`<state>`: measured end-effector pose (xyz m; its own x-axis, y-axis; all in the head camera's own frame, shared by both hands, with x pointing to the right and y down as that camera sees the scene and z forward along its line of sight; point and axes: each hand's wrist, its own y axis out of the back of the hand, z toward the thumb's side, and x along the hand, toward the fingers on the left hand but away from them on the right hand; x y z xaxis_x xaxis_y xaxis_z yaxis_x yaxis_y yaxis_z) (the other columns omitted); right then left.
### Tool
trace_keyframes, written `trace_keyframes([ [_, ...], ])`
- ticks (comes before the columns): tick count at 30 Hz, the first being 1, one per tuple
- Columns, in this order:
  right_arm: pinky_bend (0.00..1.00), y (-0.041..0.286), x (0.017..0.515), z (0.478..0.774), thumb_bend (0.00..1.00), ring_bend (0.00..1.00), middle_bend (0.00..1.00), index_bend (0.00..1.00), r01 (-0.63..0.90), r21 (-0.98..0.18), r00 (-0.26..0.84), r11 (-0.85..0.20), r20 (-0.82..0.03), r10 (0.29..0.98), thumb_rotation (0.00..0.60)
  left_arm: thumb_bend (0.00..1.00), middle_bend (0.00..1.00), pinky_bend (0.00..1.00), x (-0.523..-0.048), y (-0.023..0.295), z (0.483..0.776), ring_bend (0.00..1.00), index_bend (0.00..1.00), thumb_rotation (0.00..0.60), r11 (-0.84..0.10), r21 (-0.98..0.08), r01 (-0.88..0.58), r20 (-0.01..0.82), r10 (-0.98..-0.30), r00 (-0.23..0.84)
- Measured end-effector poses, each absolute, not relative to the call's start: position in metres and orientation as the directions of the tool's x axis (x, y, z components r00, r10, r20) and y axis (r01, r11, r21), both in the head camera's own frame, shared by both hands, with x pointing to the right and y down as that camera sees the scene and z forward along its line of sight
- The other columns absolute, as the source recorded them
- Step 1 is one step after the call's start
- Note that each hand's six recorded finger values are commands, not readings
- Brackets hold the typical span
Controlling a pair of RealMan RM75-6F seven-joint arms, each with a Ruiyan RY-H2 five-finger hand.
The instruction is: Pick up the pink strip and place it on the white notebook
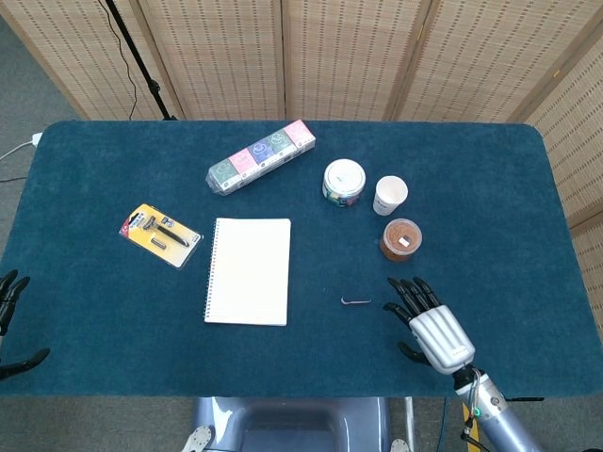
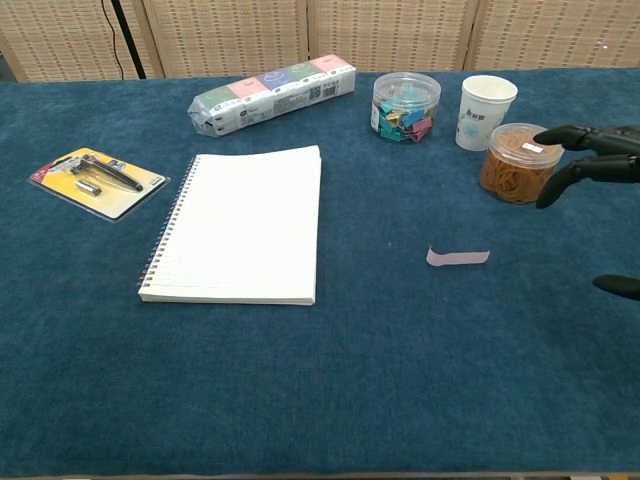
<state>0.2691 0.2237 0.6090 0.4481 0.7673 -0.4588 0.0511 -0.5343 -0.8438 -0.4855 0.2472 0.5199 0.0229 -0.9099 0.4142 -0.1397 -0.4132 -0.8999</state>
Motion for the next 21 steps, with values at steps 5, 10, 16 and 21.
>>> trace_keyframes([
  [5, 0.0, 0.217, 0.253, 0.626, 0.34, 0.0, 0.0, 0.31, 0.052, -0.829, 0.45, -0.556, -0.478, 0.755, 0.6, 0.0, 0.0, 0.0, -0.487, 0.247, 0.519, 0.0, 0.0, 0.6, -0.411, -0.9, -0.145, 0.413, -0.911, 0.02],
  [10, 0.0, 0.214, 0.241, 0.643, 0.34, 0.0, 0.0, 0.33, 0.039, -0.813, 0.442, -0.581, -0.507, 0.74, 0.6, 0.0, 0.0, 0.0, -0.488, 0.246, 0.519, 0.0, 0.0, 0.6, -0.413, -0.899, -0.147, 0.415, -0.91, 0.019],
  [16, 0.0, 0.208, 0.232, 0.661, 0.34, 0.0, 0.0, 0.36, 0.029, -0.799, 0.412, -0.601, -0.538, 0.735, 0.6, 0.0, 0.0, 0.0, -0.489, 0.245, 0.519, 0.0, 0.0, 0.6, -0.414, -0.898, -0.152, 0.416, -0.909, 0.015],
  [21, 0.0, 0.196, 0.229, 0.672, 0.36, 0.0, 0.0, 0.36, 0.04, -0.792, 0.373, -0.609, -0.554, 0.745, 0.6, 0.0, 0.0, 0.0, -0.491, 0.244, 0.519, 0.0, 0.0, 0.6, -0.413, -0.897, -0.156, 0.416, -0.909, 0.009],
])
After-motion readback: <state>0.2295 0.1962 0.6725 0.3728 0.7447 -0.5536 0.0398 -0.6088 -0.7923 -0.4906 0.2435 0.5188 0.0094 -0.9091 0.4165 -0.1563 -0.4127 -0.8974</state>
